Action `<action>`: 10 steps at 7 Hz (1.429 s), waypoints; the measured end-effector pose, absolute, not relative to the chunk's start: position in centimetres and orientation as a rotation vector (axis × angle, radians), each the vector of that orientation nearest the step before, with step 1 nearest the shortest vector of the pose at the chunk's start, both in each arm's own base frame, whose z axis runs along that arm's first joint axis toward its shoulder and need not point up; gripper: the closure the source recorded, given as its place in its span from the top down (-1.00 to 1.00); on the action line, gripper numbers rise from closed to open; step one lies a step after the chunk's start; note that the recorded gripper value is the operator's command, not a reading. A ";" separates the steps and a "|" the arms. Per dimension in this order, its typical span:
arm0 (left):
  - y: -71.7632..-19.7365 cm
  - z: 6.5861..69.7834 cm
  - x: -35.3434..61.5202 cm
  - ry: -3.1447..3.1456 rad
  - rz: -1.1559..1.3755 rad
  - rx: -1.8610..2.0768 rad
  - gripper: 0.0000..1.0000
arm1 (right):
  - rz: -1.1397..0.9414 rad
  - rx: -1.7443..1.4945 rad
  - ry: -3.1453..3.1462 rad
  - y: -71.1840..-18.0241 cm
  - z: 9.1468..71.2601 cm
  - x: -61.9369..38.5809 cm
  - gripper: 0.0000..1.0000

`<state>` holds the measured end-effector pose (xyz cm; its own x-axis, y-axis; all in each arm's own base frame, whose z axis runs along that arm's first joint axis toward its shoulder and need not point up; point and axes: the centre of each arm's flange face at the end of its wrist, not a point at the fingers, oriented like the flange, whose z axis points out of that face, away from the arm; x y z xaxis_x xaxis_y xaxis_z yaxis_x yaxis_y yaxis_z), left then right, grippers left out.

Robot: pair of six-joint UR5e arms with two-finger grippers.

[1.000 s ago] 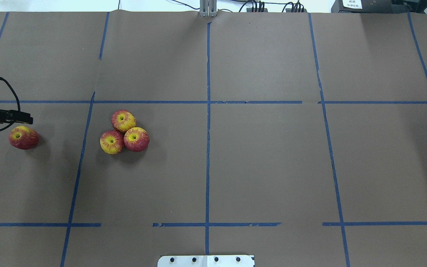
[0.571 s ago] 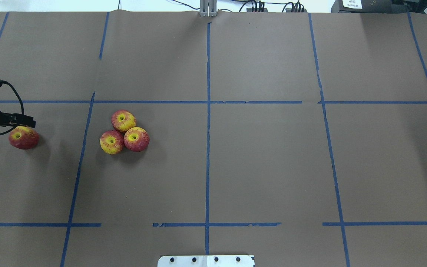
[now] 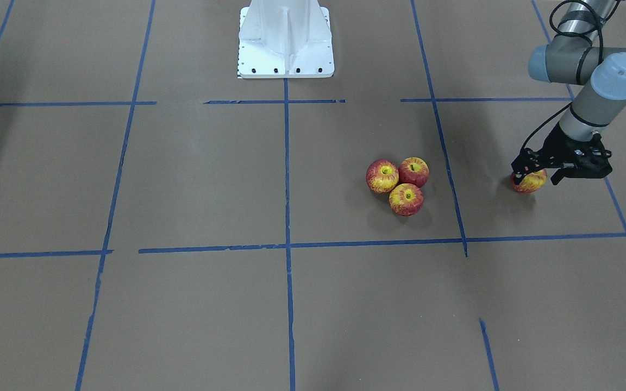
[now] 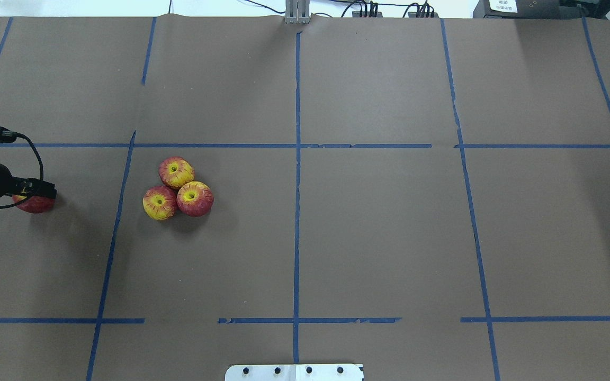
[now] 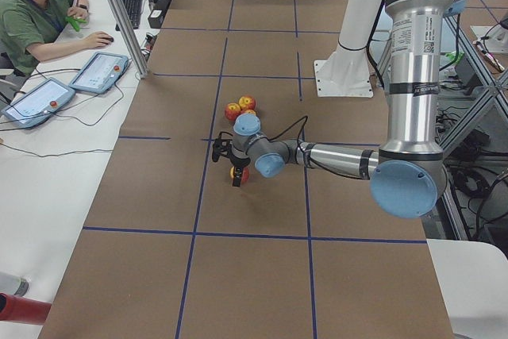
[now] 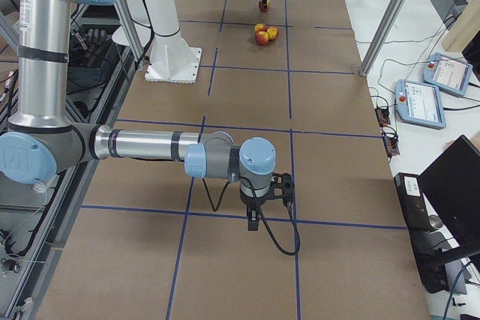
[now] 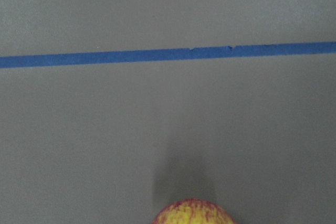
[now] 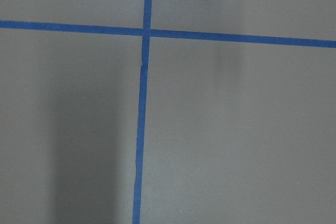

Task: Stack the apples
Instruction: 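Close the left gripper on the apple and lift it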

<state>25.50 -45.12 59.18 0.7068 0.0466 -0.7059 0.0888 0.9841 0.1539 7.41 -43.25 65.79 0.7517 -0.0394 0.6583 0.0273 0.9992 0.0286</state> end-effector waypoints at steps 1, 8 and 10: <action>-45.0 59.3 25.7 0.786 -0.021 0.175 1.00 | -0.036 0.017 -0.719 -43.2 65.8 7.4 1.00; -43.7 56.6 25.6 0.880 0.028 0.080 -0.75 | -0.036 0.018 -0.719 -43.2 65.8 7.4 1.00; -44.6 50.3 25.8 0.868 0.003 0.048 -0.70 | -0.036 0.018 -0.719 -43.2 65.8 7.4 1.00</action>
<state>25.80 -44.59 50.28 0.6467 0.0223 -0.7624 0.0166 0.9989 0.0433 7.41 -43.25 65.79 0.7517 -0.0393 0.6583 0.0273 0.9992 0.0286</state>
